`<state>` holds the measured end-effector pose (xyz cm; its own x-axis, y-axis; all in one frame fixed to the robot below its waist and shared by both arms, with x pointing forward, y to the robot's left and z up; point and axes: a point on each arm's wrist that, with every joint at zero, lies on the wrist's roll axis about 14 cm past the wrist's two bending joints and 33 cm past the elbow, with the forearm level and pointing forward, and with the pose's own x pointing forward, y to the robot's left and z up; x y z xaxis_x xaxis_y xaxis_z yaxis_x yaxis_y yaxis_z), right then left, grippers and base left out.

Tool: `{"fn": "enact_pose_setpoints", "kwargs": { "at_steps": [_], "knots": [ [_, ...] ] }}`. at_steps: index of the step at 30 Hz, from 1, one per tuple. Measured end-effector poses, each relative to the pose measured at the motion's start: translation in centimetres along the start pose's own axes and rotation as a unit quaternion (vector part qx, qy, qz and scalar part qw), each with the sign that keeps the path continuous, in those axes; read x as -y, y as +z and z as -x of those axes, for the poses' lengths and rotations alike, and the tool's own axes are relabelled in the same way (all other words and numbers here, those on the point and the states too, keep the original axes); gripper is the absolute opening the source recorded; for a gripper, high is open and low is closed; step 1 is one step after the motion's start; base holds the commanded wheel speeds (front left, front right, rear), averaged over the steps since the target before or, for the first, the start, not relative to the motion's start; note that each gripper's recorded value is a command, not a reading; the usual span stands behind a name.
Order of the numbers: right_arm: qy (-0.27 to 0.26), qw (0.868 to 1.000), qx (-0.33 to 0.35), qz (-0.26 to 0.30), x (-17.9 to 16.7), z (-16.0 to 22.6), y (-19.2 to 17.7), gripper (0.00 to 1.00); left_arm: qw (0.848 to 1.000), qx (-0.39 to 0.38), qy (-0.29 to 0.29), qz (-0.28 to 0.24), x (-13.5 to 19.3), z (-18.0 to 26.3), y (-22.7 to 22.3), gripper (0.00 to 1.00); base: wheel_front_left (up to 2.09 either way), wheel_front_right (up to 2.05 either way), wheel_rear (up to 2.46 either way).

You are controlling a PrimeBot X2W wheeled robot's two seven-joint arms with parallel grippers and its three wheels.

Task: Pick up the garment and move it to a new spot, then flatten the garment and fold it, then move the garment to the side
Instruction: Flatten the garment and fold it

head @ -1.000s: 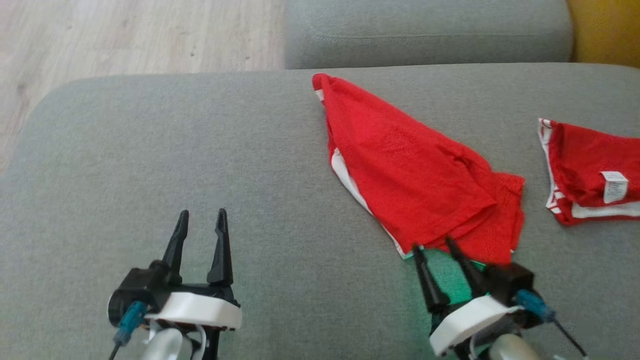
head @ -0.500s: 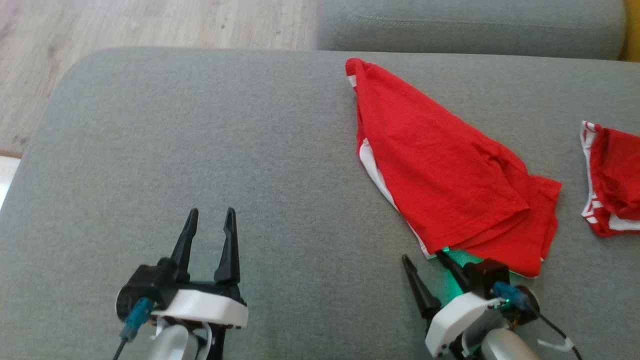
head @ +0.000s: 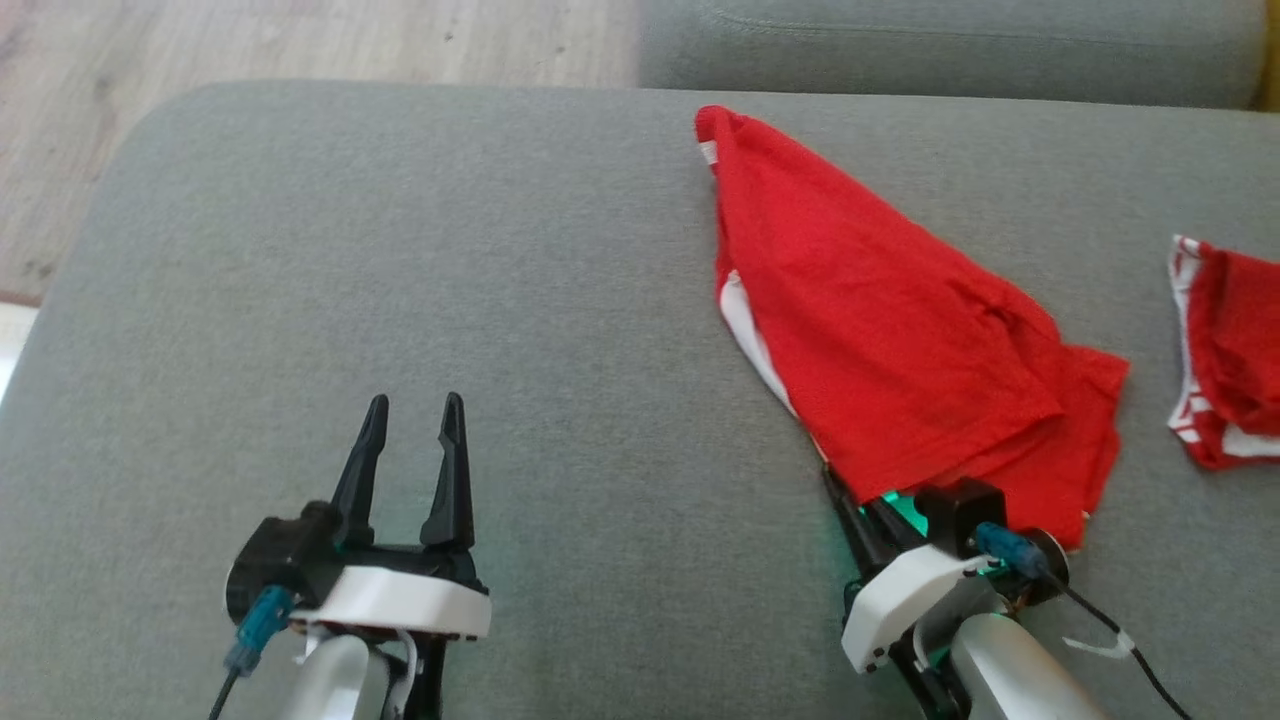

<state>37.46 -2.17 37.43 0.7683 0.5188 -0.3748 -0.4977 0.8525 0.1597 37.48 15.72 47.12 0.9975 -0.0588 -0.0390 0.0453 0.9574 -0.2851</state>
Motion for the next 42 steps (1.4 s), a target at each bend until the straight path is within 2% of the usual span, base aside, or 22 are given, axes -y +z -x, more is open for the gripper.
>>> {"fn": "enact_pose_setpoints", "kwargs": {
  "at_steps": [6, 11, 15, 18, 22, 27, 35, 39, 42],
  "knots": [
    [-0.043, 0.996, 0.063, -0.045, 2.3, 1.3, 2.8, 0.0, 1.0, -0.001, -0.028, -0.006, 1.6, -0.9, -0.1, 1.0, 0.0, 0.0, 0.0],
    [-0.102, 0.982, 0.138, -0.084, 6.6, 3.6, 6.5, 0.0, 0.999, 0.0, -0.054, -0.005, 3.2, -1.7, -0.1, 1.0, 0.0, 0.0, 0.0],
    [-0.157, 0.968, 0.177, -0.088, 10.9, 6.6, 8.2, 0.0, 0.997, -0.003, -0.077, -0.003, 4.6, -2.2, -0.3, 1.0, 0.0, 0.0, 0.0],
    [-0.2, 0.958, 0.182, -0.093, 13.9, 9.1, 8.1, 0.0, 0.996, -0.007, -0.091, -0.002, 5.5, -2.6, -0.6, 1.0, 0.0, 0.0, 0.0],
    [-0.24, 0.952, 0.162, -0.101, 16.5, 11.1, 7.0, 0.0, 0.995, -0.013, -0.101, 0.0, 6.2, -2.8, -1.0, 1.0, 0.0, 0.0, 0.0],
    [-0.246, 0.951, 0.152, -0.104, 16.7, 11.7, 6.6, 0.0, 0.992, -0.022, -0.12, -0.009, 7.2, -3.1, -1.7, 1.0, 0.0, 0.0, 0.0],
    [-0.224, 0.958, 0.14, -0.117, 13.8, 11.7, 5.0, 0.0, 0.987, -0.016, -0.159, -0.026, 9.3, -4.3, -1.2, 1.0, 0.0, 0.0, 0.0],
    [-0.222, 0.96, 0.138, -0.105, 13.8, 11.8, 5.1, 0.0, 0.986, -0.012, -0.163, -0.026, 9.6, -4.3, -0.9, 1.0, 0.0, 0.0, 0.0],
    [-0.216, 0.964, 0.139, -0.076, 14.4, 11.3, 6.3, 0.0, 0.986, -0.013, -0.163, -0.024, 9.6, -3.9, -0.9, 1.0, 0.0, 0.0, 0.0]
  ]
}}
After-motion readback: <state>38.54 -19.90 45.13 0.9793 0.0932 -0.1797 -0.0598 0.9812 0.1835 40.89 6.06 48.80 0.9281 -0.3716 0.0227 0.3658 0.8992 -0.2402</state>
